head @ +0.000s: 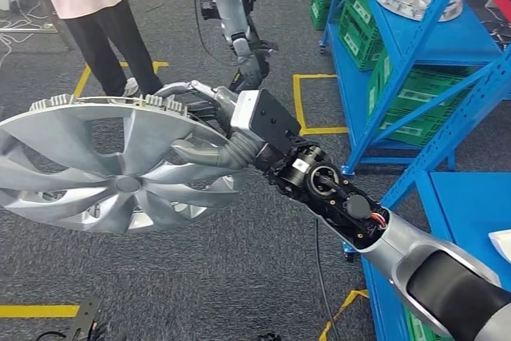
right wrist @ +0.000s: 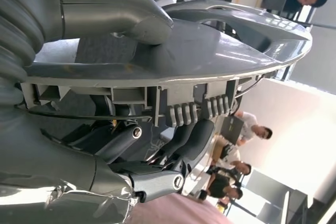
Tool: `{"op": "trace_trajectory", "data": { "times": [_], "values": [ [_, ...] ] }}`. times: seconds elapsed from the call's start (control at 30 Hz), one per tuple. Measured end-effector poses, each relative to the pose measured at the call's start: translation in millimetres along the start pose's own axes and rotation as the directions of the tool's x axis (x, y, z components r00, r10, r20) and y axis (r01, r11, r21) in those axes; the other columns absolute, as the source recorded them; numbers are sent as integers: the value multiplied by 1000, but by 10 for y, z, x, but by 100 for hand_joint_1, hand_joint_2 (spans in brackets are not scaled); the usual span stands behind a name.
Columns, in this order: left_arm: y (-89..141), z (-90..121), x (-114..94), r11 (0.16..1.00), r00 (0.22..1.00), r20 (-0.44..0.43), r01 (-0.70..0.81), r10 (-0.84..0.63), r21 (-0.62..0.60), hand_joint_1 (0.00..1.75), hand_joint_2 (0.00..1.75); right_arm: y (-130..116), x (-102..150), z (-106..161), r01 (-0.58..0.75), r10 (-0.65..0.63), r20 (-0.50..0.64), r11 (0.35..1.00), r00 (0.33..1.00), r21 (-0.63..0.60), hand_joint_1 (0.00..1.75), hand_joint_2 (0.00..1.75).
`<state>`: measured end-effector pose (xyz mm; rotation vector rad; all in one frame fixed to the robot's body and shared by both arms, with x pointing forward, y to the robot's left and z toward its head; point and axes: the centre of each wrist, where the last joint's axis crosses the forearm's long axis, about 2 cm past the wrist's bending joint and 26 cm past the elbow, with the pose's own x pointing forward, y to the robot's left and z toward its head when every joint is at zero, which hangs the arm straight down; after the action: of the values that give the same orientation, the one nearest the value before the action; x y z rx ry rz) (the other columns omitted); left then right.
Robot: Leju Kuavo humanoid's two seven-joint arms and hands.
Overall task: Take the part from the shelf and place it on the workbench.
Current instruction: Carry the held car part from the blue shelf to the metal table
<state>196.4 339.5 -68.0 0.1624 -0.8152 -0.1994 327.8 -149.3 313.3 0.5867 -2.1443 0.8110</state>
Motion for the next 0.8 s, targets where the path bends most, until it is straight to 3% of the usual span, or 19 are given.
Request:
{"op": "trace_trajectory", "data": {
  "times": [0.8],
  "values": [
    [-4, -6, 16, 1000, 1000, -2, 7, -7, 5, 0, 175, -12, -12, -9, -2, 2, -4, 1000, 1000, -4, 175, 175]
  ]
}}
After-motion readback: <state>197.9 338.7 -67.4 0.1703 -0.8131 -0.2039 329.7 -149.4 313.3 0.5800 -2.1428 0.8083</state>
